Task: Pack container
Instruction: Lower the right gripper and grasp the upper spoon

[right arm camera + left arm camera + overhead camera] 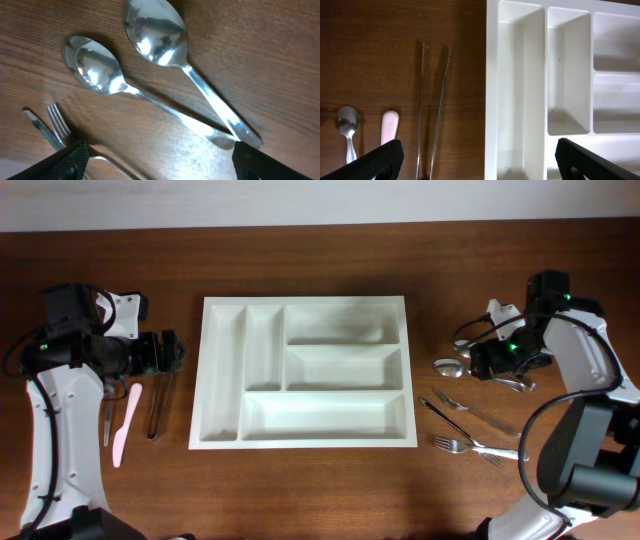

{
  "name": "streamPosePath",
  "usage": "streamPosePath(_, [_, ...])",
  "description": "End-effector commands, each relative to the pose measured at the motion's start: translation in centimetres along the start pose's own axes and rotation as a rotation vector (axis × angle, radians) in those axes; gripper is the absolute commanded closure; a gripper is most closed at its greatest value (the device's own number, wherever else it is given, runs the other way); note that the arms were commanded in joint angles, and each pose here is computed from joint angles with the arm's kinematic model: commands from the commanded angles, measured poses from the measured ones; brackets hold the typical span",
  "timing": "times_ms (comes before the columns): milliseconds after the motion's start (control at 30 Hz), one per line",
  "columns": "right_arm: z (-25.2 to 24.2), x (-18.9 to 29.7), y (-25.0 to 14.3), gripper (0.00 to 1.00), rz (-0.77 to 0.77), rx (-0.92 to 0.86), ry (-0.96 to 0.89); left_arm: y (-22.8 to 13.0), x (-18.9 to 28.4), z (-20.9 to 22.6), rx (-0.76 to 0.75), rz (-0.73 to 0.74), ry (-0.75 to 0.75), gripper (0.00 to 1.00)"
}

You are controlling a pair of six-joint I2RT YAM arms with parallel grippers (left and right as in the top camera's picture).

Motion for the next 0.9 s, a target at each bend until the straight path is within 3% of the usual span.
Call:
streamPosePath(0, [0.6,-1.0,0.6,0.10,0.002,0.107,0.021,0.6,0.5,0.0,-0.017,-0.024,-0.006,0.01])
streamPosePath(200, [1.8,-2.7,1.3,0.13,0.009,0.321,0.031,0.6,0.5,0.0,-0.017,-0.024,-0.006,0.01])
streamPosePath(300, [1.6,-3.6,1.7,0.20,0.015,0.395,0.000,0.6,0.5,0.0,-0.017,-0.024,-0.006,0.01])
streamPosePath(667, [1.5,-5.6,1.7,0.38,0.042,0.386,0.002,0.6,0.5,0.0,-0.017,-0.024,-0.006,0.01])
streamPosePath(867, [1.6,-6.2,1.3,0.38,0.067,0.331,0.012,0.6,0.5,0.0,-0.017,-0.024,-0.006,0.01])
Point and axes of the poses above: each gripper's point midway between its finger pads, its own x axis back along the fingers, its own z axis along the line the jaws close on, y = z × x, the point moved 2 cm from there along x, back along the fingers, and after that the axes turned 14 degrees about -x, right-handed, at the moved point
